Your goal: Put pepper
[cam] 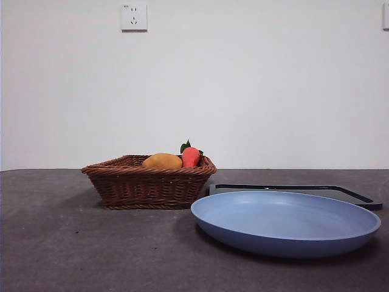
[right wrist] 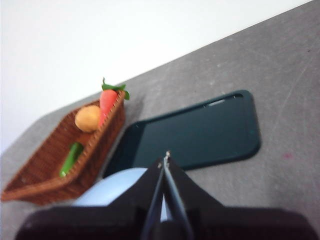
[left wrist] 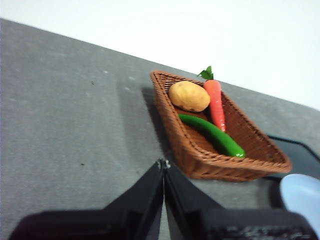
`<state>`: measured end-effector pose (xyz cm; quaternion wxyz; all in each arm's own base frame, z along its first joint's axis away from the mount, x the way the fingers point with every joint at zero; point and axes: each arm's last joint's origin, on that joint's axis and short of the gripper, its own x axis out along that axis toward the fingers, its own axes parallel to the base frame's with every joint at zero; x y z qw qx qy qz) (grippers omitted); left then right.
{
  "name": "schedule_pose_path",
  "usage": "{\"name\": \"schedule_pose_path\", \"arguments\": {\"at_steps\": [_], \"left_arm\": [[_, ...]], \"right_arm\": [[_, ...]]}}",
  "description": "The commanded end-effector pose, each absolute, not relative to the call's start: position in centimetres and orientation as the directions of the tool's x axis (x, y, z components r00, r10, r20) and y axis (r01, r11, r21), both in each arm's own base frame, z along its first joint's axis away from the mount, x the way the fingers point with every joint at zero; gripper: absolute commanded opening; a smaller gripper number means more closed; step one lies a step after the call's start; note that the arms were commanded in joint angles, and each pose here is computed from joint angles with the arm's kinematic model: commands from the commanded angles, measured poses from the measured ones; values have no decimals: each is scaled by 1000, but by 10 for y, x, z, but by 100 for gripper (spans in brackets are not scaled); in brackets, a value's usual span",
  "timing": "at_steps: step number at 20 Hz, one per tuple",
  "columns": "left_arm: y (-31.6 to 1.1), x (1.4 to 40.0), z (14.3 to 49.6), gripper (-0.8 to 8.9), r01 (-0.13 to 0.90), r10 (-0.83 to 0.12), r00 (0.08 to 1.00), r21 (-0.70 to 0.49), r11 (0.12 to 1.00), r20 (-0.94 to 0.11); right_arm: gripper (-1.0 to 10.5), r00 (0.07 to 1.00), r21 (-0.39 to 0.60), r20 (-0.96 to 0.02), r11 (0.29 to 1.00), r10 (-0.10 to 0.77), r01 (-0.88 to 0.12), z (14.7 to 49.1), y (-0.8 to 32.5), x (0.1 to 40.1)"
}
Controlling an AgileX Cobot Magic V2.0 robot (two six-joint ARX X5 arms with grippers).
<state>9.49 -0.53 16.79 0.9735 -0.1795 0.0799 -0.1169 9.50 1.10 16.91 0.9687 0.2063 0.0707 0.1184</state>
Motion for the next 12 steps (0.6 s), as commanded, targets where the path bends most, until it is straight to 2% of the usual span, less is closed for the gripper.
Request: {"name": "schedule_pose_path", "arguments": {"at_steps": [1, 4, 7, 12], "left_arm": [[-5, 91, 190, 7, 212, -260, 963, -387, 898, -75], [-6, 88, 210, 7, 209, -264, 960, -390, 897, -94], [-7, 88, 230, 6, 239, -308, 944, -395, 887, -120], [-10, 92, 258, 7, 318, -409, 892, -378, 870, -191]], "right_arm": [[5, 963, 442, -43, 869, 267, -222, 189, 11, 93], [5, 955, 441, -39, 863, 292, -246, 208, 12, 94], [5, 944, 425, -67, 865, 323, -266, 229, 13, 95], [5, 906, 360, -199, 887, 374, -287, 270, 15, 98]]}}
